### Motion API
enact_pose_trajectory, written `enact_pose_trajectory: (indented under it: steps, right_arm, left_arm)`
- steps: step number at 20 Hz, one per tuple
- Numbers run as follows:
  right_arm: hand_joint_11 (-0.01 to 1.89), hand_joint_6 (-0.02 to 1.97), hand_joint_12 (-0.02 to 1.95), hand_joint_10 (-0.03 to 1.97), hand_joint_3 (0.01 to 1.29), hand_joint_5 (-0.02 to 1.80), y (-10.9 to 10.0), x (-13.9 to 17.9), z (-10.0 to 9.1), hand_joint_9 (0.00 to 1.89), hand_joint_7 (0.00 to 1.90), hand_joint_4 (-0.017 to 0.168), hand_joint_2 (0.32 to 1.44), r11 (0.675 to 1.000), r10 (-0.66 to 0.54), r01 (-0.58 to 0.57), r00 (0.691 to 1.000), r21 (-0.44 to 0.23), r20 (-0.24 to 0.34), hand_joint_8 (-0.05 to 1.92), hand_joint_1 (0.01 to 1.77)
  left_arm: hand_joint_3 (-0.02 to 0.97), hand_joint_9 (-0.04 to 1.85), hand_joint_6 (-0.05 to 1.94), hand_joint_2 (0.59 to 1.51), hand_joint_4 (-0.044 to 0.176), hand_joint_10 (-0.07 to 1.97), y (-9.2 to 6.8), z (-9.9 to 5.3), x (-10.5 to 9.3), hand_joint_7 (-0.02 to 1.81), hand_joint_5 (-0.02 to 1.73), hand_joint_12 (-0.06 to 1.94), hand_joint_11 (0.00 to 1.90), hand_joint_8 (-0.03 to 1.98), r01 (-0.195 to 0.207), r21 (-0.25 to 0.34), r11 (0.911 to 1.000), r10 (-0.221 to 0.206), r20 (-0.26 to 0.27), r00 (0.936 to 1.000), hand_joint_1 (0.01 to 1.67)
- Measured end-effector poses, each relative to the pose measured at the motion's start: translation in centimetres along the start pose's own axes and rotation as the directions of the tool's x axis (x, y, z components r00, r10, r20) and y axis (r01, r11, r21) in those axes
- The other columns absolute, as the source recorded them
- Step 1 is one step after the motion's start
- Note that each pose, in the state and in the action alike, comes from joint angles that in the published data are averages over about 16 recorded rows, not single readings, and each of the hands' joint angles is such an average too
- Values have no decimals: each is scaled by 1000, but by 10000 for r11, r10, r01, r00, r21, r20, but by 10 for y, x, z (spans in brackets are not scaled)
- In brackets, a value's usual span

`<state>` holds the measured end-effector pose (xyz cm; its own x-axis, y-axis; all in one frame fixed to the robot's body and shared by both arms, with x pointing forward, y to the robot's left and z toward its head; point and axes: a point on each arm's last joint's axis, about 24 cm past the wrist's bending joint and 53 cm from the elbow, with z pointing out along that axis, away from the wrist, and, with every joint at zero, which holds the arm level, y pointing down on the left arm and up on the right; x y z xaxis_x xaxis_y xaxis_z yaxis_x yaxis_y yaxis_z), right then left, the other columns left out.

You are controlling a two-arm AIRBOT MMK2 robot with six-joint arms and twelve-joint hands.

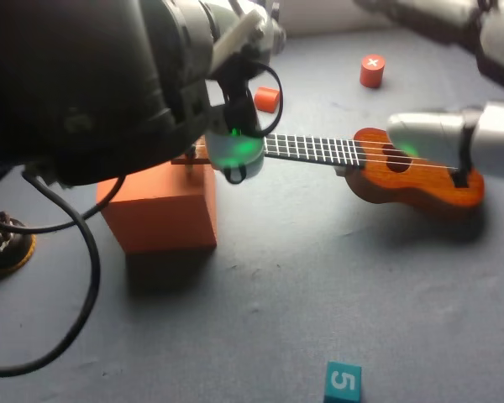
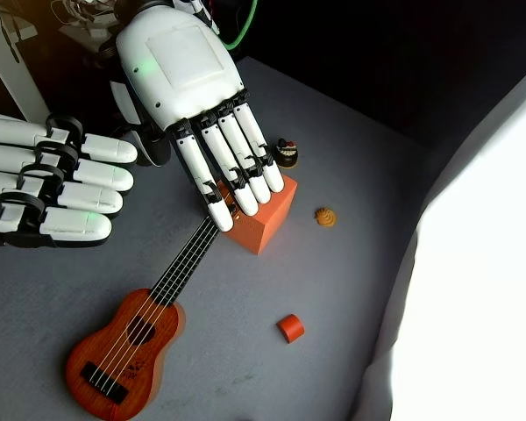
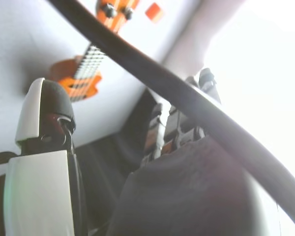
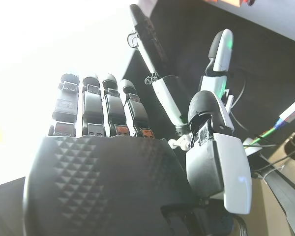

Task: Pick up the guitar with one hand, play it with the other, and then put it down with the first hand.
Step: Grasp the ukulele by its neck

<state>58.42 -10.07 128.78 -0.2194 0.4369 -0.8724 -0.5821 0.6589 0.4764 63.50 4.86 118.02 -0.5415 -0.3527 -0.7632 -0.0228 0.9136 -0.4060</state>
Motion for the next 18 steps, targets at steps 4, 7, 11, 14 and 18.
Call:
enact_pose_trajectory:
  steps: [4, 7, 11, 14, 18]
  right_arm:
    - [22, 16, -3, 2, 21, 18, -14, 1, -4, 22, 25, 5, 1272, 9989, 281, -288, 9994, 361, 200, 11, 154]
    - [21, 16, -3, 2, 20, 18, -23, 0, -7, 22, 24, 3, 1276, 9971, 475, -497, 9982, 577, 379, 11, 156]
    - [21, 16, -3, 2, 21, 19, -29, -7, -8, 22, 25, 0, 1281, 9946, 800, -840, 9946, 609, 656, 10, 157]
    - [21, 16, -4, 2, 21, 22, -31, -13, -7, 22, 26, -2, 1285, 9916, 1131, -1175, 9904, 534, 798, 10, 158]
    - [21, 17, -3, 2, 21, 23, -30, -17, -6, 21, 27, -4, 1286, 9883, 1444, -1479, 9858, 360, 858, 10, 158]
  left_arm:
    - [15, 18, -10, 1020, 63, 19, -11, 12, 11, 18, 21, -10, 17, -13, -161, 240, 9996, 159, 69, 9998, 1121]
    - [16, 17, -10, 1019, 57, 19, -18, 21, 21, 18, 22, -11, 17, -13, -319, 361, 9988, 316, 83, 9995, 1129]
    - [17, 17, -11, 1019, 58, 19, -27, 31, 35, 17, 22, -12, 17, -13, -531, 538, 9971, 526, 103, 9986, 1127]
    - [16, 18, -11, 1020, 61, 19, -31, 38, 45, 17, 21, -12, 17, -13, -699, 589, 9958, 692, 134, 9975, 1126]
    - [16, 20, -11, 1020, 65, 19, -32, 46, 57, 16, 21, -13, 17, -13, -937, 545, 9941, 926, 217, 9955, 1131]
